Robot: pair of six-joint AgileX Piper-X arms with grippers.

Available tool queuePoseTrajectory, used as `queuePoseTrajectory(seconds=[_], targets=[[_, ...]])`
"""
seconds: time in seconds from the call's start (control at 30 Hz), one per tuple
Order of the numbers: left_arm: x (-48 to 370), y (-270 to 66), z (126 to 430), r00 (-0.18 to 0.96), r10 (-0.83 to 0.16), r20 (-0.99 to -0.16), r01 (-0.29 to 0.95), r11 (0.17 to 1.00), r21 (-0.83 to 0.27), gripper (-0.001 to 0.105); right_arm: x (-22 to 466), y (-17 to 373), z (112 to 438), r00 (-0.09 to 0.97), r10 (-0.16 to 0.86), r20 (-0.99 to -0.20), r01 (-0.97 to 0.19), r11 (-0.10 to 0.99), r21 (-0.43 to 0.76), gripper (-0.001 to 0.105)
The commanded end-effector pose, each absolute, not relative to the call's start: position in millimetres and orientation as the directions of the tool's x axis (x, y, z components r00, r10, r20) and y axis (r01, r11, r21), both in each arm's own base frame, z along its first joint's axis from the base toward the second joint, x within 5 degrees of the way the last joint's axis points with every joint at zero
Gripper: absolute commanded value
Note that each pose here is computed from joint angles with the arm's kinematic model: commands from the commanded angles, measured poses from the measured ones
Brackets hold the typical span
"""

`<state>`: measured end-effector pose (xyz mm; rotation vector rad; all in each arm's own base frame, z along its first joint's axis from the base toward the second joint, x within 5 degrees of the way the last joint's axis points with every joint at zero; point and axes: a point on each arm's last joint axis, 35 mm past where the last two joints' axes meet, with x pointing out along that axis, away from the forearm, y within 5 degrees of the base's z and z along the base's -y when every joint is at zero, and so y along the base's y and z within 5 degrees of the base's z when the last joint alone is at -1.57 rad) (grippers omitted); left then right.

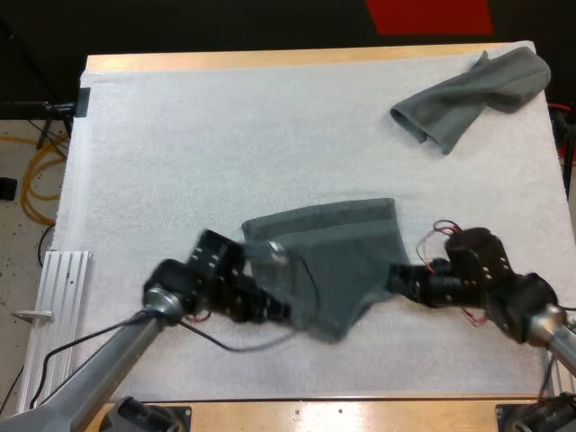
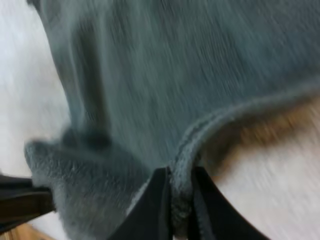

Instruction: Pick towel from pile fold and stack

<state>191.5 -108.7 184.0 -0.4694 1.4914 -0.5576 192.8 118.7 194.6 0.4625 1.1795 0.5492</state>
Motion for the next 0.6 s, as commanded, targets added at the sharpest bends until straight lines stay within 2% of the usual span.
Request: queuePoseTrajectory(seconds=[0.0, 0.1, 0.2, 0.33, 0.57], targets=[[201.0, -105.9, 187.2, 0.042, -0.662, -0.748, 0.058, 0.749, -0.660, 0.000, 201.1, 122.0, 192.7, 0.311, 0.634, -0.708, -0.139, 0.768, 0.626, 0.000], [221.5, -93.2, 189.5, 0.140, -0.731, -0.668, 0.018, 0.676, -0.737, 0.000, 218.4, 125.5, 182.2, 0.358, 0.645, -0.675, -0.061, 0.737, 0.673, 0.000], [238.6, -84.1, 182.8, 0.192, -0.765, -0.614, -0.030, 0.621, -0.783, 0.000, 235.3, 126.9, 176.9, 0.431, 0.656, -0.620, -0.022, 0.694, 0.719, 0.000], [251.4, -76.4, 166.1, 0.214, -0.759, -0.615, -0.094, 0.611, -0.786, 0.000, 249.6, 122.8, 170.2, 0.511, 0.620, -0.596, 0.042, 0.675, 0.737, 0.000], [263.4, -64.0, 141.6, 0.231, -0.736, -0.636, -0.161, 0.616, -0.771, 0.000, 256.8, 115.3, 155.7, 0.559, 0.518, -0.647, 0.130, 0.716, 0.685, 0.000]])
